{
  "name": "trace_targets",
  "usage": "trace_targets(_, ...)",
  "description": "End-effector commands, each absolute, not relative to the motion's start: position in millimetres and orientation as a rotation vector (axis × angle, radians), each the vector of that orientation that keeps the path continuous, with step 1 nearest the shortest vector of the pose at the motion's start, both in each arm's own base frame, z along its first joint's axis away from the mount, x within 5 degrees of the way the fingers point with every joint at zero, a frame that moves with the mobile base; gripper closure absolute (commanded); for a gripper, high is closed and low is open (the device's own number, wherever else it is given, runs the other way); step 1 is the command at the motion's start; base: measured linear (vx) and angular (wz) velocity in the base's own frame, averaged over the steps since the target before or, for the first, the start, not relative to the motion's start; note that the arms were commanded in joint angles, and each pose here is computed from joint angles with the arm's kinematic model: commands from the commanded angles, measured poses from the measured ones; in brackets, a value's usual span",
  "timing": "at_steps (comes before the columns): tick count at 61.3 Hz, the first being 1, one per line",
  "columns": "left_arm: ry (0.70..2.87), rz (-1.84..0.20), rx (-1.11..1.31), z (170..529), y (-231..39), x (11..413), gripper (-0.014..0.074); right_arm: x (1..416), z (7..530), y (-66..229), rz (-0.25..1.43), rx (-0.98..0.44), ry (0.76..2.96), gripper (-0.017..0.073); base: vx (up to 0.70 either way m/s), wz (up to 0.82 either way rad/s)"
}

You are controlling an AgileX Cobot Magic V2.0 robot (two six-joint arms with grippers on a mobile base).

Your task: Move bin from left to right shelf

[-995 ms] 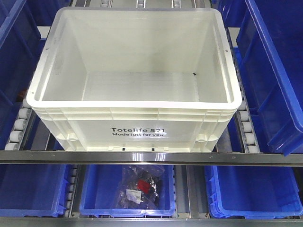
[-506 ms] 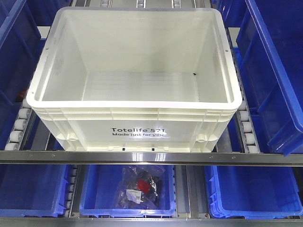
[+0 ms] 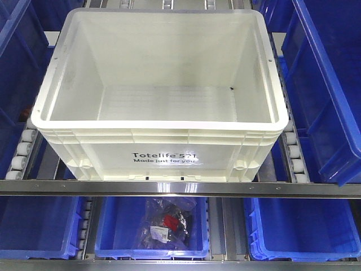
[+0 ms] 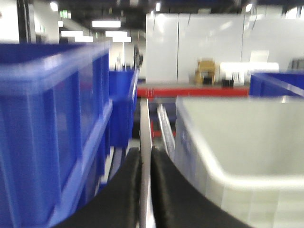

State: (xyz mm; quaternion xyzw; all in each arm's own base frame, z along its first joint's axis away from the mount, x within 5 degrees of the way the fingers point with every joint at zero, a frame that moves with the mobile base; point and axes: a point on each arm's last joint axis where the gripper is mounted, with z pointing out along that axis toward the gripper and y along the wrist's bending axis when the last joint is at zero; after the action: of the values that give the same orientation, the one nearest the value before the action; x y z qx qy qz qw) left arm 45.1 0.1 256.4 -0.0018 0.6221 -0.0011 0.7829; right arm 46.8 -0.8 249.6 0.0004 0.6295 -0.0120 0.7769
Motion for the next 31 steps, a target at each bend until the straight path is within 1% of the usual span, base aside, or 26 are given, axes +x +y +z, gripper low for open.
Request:
trace_targets(1, 1.159, -0.019, -0.011, 299.2, 0.2, 27.9, 0.0555, 35.9, 288.9, -0.6, -0.043, -0.005, 1.237, 0.0568, 0.00, 0.00)
trace_targets(6, 1.116, -0.021, -0.008, 324.8, 0.0, 16.3, 0.0555, 33.0, 312.4, -0.9, -0.046, -0.003, 1.238, 0.0568, 0.00, 0.00)
trace_targets(10, 1.132, -0.023, -0.005, 344.7, -0.3, 11.5, 0.0555, 35.0, 329.1, -1.2, -0.048, -0.001, 1.258, 0.0568, 0.00, 0.00)
trace_targets(17, 1.255, -0.027, 0.003, 370.9, -1.2, 16.6, 0.0555, 43.6, 354.0, -2.0, -0.051, 0.005, 1.331, 0.0568, 0.00, 0.00)
trace_targets(24, 1.414, -0.031, 0.010, 383.7, -2.0, 32.3, 0.0555, 56.4, 364.4, -2.7, -0.053, 0.009, 1.418, 0.0568, 0.00, 0.00)
trace_targets(31, 1.544, -0.033, 0.012, 378.1, -2.4, 50.4, 0.0555, 70.9, 357.4, -3.2, -0.053, 0.011, 1.504, 0.0568, 0.00, 0.00)
